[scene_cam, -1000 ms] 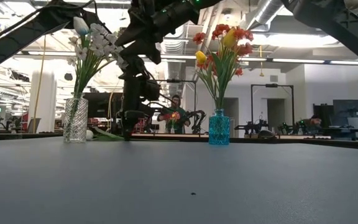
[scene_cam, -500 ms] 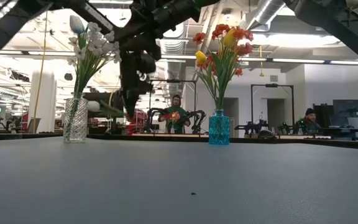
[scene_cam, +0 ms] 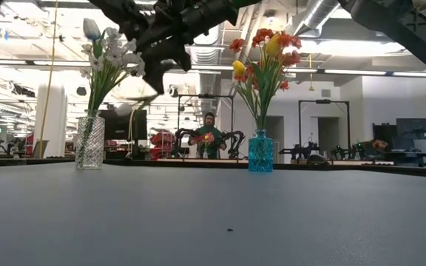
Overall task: Sort flowers into vase by color
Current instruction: Put the white tulip into the transparent vase
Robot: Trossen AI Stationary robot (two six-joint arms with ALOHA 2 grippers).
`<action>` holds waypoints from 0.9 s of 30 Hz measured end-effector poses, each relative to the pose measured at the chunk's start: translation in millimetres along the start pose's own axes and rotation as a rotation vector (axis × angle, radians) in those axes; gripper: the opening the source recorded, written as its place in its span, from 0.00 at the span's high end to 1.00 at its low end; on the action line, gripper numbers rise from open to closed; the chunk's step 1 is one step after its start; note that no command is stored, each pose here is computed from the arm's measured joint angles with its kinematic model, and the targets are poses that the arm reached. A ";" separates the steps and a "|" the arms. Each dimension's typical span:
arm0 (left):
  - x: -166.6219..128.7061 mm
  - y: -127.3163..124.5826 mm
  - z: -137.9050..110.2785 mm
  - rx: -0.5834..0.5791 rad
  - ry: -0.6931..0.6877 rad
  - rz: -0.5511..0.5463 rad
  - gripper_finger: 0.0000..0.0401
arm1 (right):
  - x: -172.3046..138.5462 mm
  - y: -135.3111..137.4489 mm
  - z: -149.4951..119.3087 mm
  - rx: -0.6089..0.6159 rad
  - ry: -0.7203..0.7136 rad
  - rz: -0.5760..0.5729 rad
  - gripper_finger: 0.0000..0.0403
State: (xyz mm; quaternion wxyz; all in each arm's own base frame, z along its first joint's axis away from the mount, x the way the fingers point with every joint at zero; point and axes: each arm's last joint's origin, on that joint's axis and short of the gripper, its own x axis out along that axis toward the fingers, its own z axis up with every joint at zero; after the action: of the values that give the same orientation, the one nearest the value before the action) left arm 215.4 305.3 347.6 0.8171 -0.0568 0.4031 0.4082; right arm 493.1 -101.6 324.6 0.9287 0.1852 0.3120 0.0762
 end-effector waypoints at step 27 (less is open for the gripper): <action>-246.2 7.7 -33.6 -0.115 -0.572 0.014 1.00 | -138.9 70.4 66.4 -1.207 -0.415 -0.513 0.59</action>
State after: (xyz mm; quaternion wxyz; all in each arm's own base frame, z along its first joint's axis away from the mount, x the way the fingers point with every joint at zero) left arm 105.1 143.2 500.5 0.8903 0.0172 0.1328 0.4353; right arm 421.4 -92.3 477.7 0.8986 -0.4335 0.0647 -0.0228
